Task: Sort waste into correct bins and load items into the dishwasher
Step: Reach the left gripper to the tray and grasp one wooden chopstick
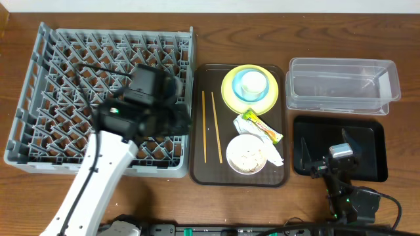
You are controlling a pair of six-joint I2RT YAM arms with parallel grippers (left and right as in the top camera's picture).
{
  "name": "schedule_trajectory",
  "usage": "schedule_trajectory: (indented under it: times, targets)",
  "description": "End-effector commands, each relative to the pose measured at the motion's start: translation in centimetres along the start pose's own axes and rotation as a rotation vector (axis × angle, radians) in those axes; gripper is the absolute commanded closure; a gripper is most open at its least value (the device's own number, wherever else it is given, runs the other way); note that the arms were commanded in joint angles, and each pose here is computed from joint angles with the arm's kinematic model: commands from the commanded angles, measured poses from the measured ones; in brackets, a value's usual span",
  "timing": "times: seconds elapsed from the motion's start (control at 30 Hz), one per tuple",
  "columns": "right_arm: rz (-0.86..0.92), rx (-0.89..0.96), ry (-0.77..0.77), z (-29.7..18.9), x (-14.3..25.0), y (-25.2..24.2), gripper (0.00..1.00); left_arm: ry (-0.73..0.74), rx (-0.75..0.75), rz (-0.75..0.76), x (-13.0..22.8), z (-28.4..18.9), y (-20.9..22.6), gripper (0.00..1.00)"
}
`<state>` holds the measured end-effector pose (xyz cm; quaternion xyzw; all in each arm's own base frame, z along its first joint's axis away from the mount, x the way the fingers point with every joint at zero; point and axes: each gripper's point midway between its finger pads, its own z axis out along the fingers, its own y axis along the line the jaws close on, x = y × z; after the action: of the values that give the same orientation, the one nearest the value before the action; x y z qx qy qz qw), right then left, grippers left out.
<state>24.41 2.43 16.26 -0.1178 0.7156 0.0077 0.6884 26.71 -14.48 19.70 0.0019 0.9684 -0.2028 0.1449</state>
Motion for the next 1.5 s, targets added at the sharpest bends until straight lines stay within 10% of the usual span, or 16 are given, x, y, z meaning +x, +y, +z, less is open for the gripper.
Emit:
schedule_trajectory:
  times: [0.0,0.37,0.57,1.47]
  targets:
    - [0.014,-0.005,0.000,0.0,0.0,0.2,0.01,-0.028,-0.123,0.004,0.2,1.5,0.0,0.66]
    - [0.014,-0.005,0.000,0.0,0.0,0.2,0.01,0.056,-0.121,0.164,2.2,7.9,-5.0,0.69]
    - [0.014,-0.005,0.000,0.0,0.0,0.2,0.01,0.091,-0.202,0.166,1.9,11.7,-3.7,0.45]
    - [0.014,-0.005,0.000,0.0,0.0,0.2,0.01,-0.018,-0.500,0.140,-1.3,17.3,2.0,0.67]
